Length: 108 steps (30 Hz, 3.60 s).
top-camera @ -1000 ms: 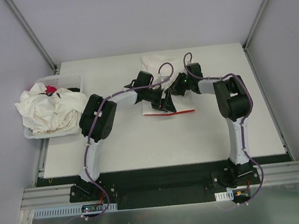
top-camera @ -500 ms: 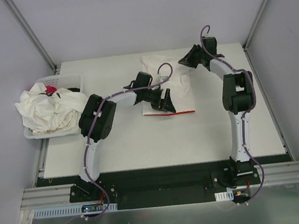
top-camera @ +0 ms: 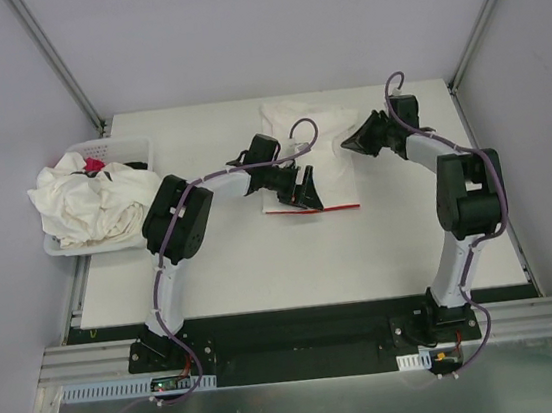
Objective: Fold and stack the t-shirts
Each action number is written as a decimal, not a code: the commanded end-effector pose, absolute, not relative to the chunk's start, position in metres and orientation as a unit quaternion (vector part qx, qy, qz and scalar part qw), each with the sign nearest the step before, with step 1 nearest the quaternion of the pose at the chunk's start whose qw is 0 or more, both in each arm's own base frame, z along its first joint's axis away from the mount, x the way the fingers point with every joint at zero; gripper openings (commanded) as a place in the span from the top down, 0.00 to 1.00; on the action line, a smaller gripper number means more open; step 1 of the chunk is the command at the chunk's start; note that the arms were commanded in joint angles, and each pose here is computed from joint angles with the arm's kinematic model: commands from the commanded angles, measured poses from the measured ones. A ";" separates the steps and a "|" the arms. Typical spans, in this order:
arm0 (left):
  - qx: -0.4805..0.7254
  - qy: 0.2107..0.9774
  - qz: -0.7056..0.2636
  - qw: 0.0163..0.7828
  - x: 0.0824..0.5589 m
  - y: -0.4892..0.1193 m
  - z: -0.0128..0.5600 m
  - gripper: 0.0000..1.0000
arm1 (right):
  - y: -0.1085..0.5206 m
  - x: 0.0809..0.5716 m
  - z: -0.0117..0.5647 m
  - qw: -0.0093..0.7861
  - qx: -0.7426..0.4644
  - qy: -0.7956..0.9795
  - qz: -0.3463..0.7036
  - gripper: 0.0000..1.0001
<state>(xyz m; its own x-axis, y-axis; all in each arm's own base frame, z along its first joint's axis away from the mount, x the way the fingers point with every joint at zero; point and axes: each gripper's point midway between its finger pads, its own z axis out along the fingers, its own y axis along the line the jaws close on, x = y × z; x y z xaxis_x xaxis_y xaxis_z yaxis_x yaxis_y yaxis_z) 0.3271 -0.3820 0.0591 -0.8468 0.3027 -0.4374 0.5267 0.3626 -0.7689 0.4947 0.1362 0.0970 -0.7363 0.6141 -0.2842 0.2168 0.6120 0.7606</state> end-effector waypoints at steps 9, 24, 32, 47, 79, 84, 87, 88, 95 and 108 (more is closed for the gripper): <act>0.263 0.816 -0.500 0.121 0.324 -0.379 0.074 0.17 | 0.212 0.491 0.100 0.260 0.194 0.836 0.443 0.99; 0.257 0.820 -0.497 0.119 0.327 -0.374 0.069 0.17 | 0.119 0.534 0.048 0.272 0.279 0.831 0.397 0.99; 0.254 0.823 -0.493 0.120 0.328 -0.372 0.070 0.17 | 0.089 0.549 0.065 0.292 0.282 0.830 0.383 0.99; 0.190 0.853 -0.386 0.296 0.377 -0.290 0.142 0.12 | 0.095 0.426 0.102 0.307 0.227 0.853 0.356 0.55; 0.110 0.874 -0.404 0.246 0.352 -0.278 0.052 0.14 | 0.113 0.351 0.032 0.243 0.217 0.894 0.309 0.54; 0.108 0.872 -0.413 0.240 0.352 -0.280 0.050 0.14 | 0.118 0.357 0.029 0.237 0.217 0.893 0.313 0.54; 0.108 0.872 -0.413 0.239 0.352 -0.280 0.049 0.15 | 0.123 0.359 0.027 0.235 0.216 0.894 0.314 0.54; 0.108 0.873 -0.414 0.236 0.351 -0.280 0.047 0.14 | 0.126 0.358 0.026 0.233 0.213 0.895 0.315 0.54; 0.105 0.870 -0.424 0.228 0.351 -0.283 0.045 0.15 | 0.131 0.359 0.019 0.227 0.215 0.896 0.315 0.53; 0.095 0.869 -0.437 0.211 0.344 -0.286 0.038 0.17 | 0.136 0.361 0.015 0.229 0.220 0.893 0.320 0.59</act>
